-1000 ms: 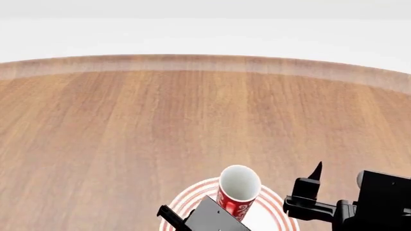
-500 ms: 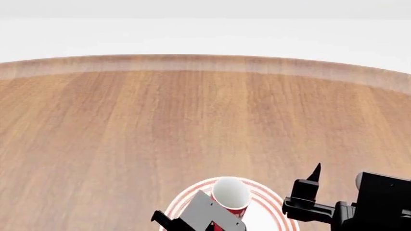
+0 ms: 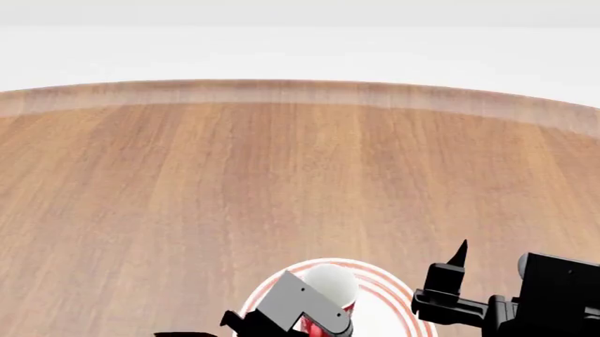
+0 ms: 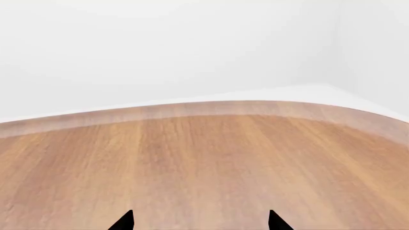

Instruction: Pick up the red mug and put it on the plate

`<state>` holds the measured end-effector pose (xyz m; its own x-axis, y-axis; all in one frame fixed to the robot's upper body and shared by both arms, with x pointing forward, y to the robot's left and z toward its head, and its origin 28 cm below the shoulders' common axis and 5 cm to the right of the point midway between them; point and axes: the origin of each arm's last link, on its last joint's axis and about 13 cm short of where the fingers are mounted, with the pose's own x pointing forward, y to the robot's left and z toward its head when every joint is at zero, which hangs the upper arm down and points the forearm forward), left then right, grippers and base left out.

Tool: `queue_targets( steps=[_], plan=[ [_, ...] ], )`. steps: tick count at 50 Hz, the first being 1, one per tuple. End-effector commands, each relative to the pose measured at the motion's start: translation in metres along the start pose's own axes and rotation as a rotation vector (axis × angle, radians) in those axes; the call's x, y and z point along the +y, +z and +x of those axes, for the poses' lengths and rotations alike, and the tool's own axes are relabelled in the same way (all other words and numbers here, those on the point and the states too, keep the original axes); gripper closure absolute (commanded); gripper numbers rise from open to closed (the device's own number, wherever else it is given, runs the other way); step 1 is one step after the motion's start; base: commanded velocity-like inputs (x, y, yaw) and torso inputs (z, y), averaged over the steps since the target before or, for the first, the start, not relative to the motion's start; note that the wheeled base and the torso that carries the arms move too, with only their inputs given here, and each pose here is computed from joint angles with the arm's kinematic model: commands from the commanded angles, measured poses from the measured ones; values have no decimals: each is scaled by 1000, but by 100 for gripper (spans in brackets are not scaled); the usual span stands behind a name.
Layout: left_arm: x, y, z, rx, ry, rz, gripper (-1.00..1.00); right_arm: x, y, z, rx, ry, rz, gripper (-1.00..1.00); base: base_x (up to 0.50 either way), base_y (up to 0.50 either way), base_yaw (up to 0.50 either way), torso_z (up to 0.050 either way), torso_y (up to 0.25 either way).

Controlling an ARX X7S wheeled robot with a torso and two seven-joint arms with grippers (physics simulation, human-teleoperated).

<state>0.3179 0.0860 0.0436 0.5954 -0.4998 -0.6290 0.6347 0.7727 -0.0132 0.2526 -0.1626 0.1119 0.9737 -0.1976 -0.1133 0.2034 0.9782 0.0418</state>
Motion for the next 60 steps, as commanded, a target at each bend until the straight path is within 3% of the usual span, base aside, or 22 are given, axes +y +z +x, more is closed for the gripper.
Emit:
queue_targets(
  steps=[1, 19, 33, 39, 50, 60],
  plan=[
    [-3, -8, 0, 50, -44, -64, -100, 0, -1, 1, 2, 1, 1, -100, 0, 0, 0, 0, 0],
    [-1, -9, 0, 60, -16, -77, -100, 1, -2, 1, 2, 4, 4, -100, 0, 0, 0, 0, 0],
    [-7, -8, 2, -1, 157, -60, -100, 2, -4, 3, 10, 8, 4, -100, 0, 0, 0, 0, 0],
    [-10, -5, 1, -18, 149, -28, -100, 2, -2, 3, 8, 7, 4, -100, 0, 0, 0, 0, 0],
    [-17, -20, -66, -104, 80, 38, -100, 4, -4, 6, 15, 14, 2, -100, 0, 0, 0, 0, 0],
    [5, -2, -123, -246, -4, -23, -100, 8, -3, 8, 17, 26, -13, -100, 0, 0, 0, 0, 0]
  ],
)
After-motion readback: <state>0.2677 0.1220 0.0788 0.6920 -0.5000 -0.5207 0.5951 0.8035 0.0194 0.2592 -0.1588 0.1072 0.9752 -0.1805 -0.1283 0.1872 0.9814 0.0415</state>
